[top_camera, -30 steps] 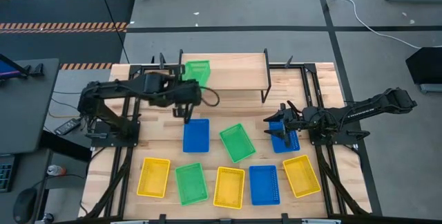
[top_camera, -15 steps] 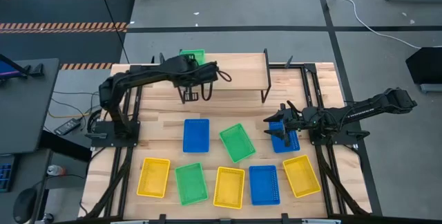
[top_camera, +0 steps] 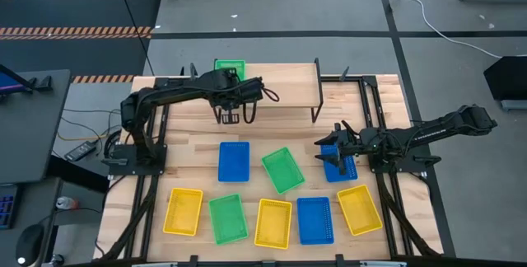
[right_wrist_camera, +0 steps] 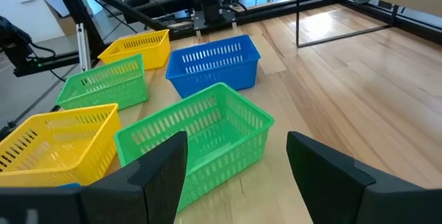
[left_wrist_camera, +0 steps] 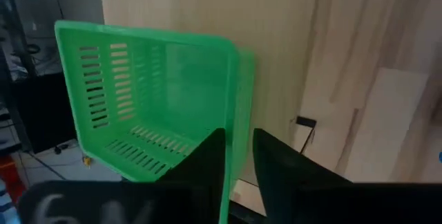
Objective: Stack baskets on shelf by color
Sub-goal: Put the top left green bin on the shelf, then put the top left blue bin on the shelf
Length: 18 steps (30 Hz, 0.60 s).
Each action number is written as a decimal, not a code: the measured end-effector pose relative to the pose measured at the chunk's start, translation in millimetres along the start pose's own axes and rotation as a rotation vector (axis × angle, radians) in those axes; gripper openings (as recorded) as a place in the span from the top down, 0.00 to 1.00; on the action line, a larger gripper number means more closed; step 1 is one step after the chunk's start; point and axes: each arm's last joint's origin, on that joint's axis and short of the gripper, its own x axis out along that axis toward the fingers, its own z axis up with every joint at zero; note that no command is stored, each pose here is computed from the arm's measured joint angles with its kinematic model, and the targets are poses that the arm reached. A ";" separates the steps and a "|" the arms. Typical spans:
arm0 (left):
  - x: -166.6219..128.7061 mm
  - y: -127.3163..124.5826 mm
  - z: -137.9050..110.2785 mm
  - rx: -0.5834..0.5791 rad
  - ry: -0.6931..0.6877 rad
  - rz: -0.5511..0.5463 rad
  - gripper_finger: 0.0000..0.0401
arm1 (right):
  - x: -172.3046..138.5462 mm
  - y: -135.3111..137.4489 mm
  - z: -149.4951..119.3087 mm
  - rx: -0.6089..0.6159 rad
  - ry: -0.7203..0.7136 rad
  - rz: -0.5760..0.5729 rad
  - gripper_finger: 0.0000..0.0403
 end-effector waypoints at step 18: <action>-86.2 -61.4 -24.7 -0.077 -0.197 -0.333 0.71 | 0.0 -0.2 -0.3 -0.001 0.003 -0.003 0.37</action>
